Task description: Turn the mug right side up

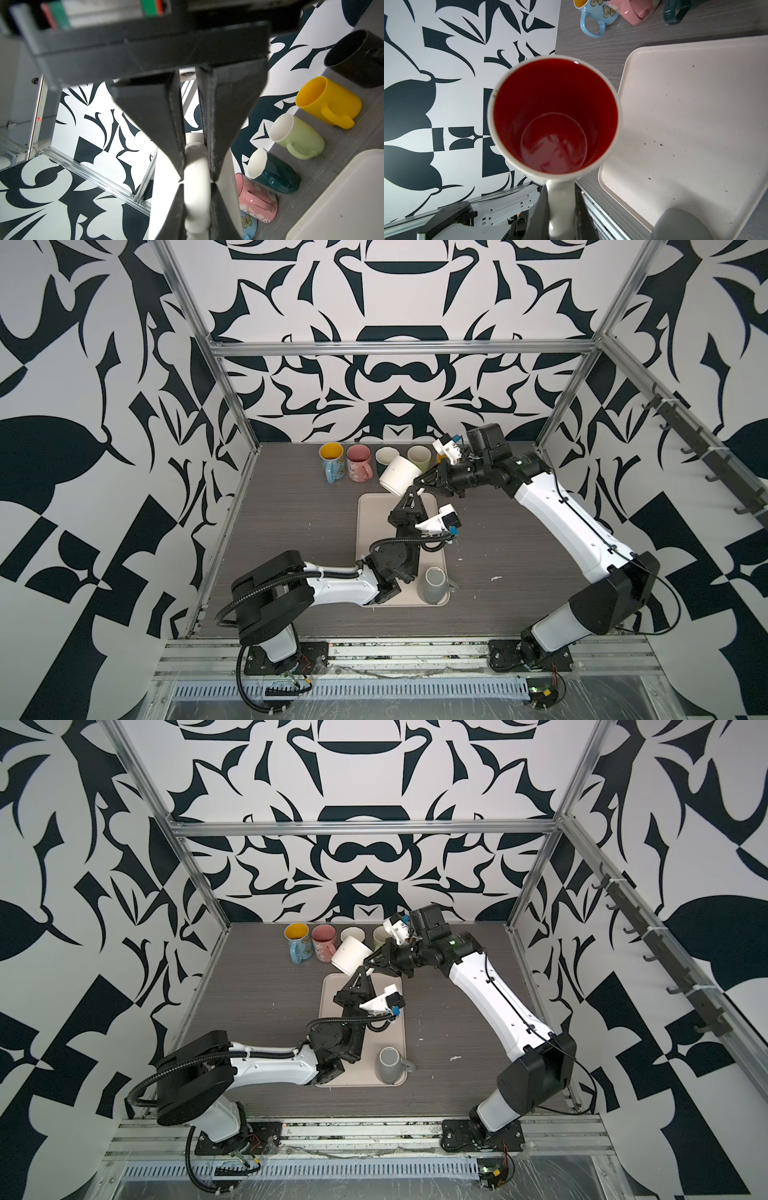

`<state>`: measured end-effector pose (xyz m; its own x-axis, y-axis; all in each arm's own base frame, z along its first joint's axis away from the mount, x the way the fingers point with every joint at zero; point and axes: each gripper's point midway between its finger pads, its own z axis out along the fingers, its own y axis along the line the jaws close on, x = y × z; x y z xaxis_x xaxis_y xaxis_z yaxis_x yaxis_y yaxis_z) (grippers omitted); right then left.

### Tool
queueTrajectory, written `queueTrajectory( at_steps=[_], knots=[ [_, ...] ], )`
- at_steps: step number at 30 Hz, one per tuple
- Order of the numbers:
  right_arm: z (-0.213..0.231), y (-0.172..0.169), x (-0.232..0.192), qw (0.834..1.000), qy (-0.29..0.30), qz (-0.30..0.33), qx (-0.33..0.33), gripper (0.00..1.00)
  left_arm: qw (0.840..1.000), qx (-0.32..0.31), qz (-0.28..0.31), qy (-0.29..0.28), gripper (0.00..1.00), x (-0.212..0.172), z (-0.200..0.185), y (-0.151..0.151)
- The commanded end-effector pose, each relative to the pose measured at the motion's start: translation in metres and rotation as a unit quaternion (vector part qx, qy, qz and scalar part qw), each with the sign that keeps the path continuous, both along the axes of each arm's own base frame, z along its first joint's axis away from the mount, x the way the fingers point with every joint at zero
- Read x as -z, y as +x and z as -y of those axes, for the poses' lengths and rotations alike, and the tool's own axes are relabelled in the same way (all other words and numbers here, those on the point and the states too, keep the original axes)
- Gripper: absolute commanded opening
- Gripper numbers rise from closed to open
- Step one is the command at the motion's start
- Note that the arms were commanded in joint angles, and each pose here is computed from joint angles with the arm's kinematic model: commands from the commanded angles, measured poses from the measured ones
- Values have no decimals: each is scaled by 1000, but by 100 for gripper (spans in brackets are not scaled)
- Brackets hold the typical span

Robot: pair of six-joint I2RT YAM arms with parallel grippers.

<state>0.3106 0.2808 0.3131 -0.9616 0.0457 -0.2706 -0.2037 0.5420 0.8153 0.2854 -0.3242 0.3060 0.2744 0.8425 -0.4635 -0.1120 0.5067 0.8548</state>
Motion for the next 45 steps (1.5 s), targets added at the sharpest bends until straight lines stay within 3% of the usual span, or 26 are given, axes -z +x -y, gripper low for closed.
queueTrajectory(
  at_steps=[1, 2, 6, 13, 26, 39, 45],
  knots=[
    [-2, -3, -10, 1000, 5, 29, -3, 0, 997, 6, 40, -62, 3, -40, -1, -5],
    [-2, -3, -10, 1000, 4, 30, 0, 0, 997, 5, 39, -62, 10, -40, -1, -5],
    [1, -2, -11, 999, 6, 39, 12, 0, 997, 0, 37, -64, 21, -40, -3, -5],
    [-2, 1, -13, 998, 29, 40, 23, 0, 998, -9, 32, -52, 33, -33, -4, -3],
    [2, 19, -35, 993, 50, 85, 64, 0, 999, -14, 23, -38, 44, -22, -5, -6],
    [32, 52, -59, 981, 79, 124, 131, 0, 999, -6, 14, -28, 47, -12, 1, -15],
    [62, 63, -61, 973, 45, 148, 174, 0, 999, -7, 9, -47, 47, -13, -4, -17]
  ],
)
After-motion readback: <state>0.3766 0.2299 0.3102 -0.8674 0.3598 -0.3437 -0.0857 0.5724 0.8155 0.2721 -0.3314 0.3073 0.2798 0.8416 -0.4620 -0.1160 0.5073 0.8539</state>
